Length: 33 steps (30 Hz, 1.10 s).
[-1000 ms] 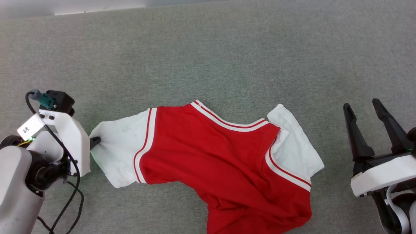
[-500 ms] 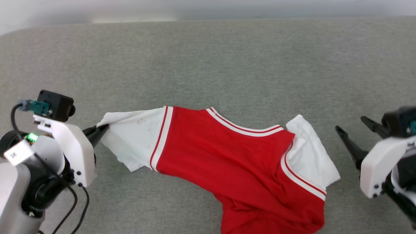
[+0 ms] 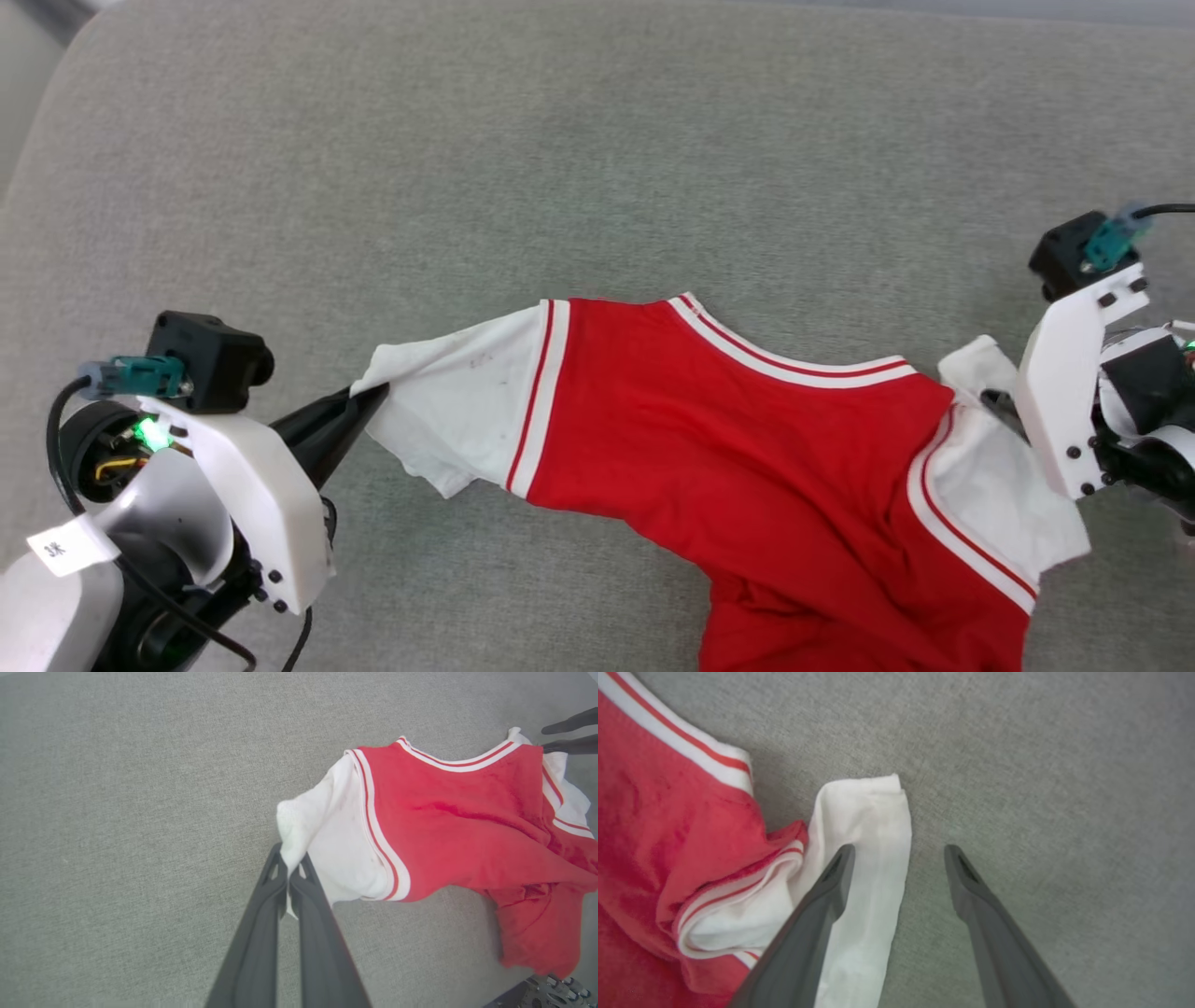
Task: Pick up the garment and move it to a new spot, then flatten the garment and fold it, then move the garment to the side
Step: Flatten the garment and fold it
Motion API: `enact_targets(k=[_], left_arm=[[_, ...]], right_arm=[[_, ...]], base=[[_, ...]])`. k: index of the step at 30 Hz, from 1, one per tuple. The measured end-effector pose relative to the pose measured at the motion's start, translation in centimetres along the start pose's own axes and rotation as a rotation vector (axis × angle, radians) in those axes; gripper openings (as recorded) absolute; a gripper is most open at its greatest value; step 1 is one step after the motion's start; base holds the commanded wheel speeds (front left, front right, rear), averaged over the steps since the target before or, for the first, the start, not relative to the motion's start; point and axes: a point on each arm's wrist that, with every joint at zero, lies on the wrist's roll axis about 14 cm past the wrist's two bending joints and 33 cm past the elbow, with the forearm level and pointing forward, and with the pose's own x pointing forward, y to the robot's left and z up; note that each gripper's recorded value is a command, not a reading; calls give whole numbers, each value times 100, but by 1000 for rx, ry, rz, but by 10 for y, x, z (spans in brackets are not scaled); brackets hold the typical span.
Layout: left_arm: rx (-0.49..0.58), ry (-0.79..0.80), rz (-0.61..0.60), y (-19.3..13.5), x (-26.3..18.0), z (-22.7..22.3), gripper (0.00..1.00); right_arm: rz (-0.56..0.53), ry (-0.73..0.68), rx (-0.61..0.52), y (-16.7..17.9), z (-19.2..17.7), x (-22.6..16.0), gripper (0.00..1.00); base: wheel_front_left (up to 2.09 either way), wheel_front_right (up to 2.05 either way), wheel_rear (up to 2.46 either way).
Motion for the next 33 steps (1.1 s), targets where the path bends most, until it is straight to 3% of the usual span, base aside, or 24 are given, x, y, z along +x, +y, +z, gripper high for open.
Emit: enact_targets(k=[6, 15, 17, 24, 33], left_arm=[[-2, -1, 8, 0, -4, -5, 0], [-22, -5, 2, -4, -3, -11, 0], [-26, -3, 6, -3, -3, -13, 0], [-28, -32, 27, 3, -5, -10, 0], [-14, -119, 51, 6, -17, 8, 0]], right_arm=[[31, 129, -67, 9, -17, 23, 100], [62, 166, -103, 17, -24, 48, 100], [78, 145, -99, 20, -22, 51, 0], [96, 41, -28, 19, -13, 49, 0], [-9, -159, 35, -13, 8, 5, 0]], base=[[0, 0, 0], [0, 0, 0], [0, 0, 0], [0, 0, 0], [0, 0, 0]])
